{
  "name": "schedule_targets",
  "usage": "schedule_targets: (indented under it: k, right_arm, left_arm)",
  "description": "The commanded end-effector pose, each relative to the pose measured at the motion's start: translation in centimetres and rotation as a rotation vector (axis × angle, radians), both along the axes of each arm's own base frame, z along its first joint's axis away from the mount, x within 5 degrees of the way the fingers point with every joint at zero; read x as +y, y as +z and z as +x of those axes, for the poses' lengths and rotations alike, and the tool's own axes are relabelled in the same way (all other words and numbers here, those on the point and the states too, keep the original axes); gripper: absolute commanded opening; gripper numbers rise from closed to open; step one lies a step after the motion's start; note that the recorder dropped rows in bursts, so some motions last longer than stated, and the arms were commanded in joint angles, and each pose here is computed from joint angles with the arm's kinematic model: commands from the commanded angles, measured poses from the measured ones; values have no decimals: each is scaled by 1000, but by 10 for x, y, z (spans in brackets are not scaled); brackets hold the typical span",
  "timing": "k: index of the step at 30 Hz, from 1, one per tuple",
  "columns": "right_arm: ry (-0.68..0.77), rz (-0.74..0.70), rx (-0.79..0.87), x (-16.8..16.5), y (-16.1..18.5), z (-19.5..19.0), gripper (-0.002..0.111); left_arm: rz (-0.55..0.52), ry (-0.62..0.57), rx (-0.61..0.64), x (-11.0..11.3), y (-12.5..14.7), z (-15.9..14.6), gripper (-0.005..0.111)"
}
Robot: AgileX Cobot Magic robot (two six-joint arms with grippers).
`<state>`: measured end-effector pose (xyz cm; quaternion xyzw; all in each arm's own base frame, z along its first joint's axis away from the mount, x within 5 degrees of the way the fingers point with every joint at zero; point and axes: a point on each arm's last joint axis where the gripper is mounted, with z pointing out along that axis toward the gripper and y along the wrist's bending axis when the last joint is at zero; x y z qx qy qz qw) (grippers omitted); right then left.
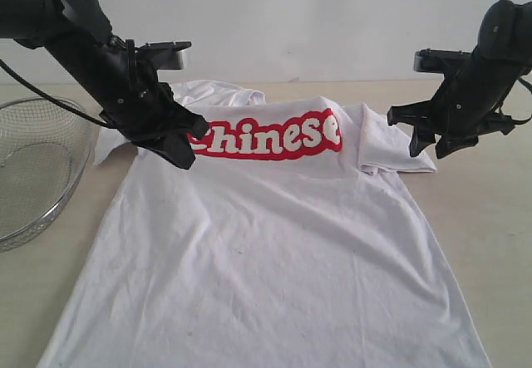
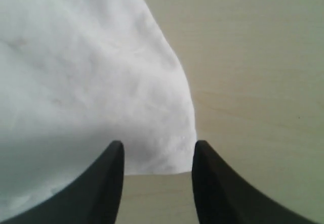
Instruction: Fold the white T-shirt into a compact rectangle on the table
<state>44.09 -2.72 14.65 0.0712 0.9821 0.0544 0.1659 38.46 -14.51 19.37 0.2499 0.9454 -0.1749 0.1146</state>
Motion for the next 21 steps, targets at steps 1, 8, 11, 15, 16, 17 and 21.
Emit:
schedule_targets:
  k: [1,8,11,15,16,17,21]
  right_arm:
    - [6,-5,-5,-1,-4,2,36]
    - [5,-3,18,-1,-15,3,36]
    - [6,0,39,-1,-22,2,36]
    - [3,1,50,-1,-29,3,33]
    - [4,-1,48,-1,-29,3,27]
    - [5,-5,43,-2,-28,3,19]
    - [17,-36,34,-5,-28,4,0]
  left_arm:
    - [-5,-11,1,-2,3,0,5]
    - [-5,-11,1,-2,3,0,5]
    - [-5,-11,1,-2,3,0,5]
    - [-5,-12,3,-2,3,-1,5]
    - [-5,-12,3,-2,3,-1,5]
    - [-5,-12,3,-2,3,-1,5]
    - [-5,-13,5,-2,3,-1,5]
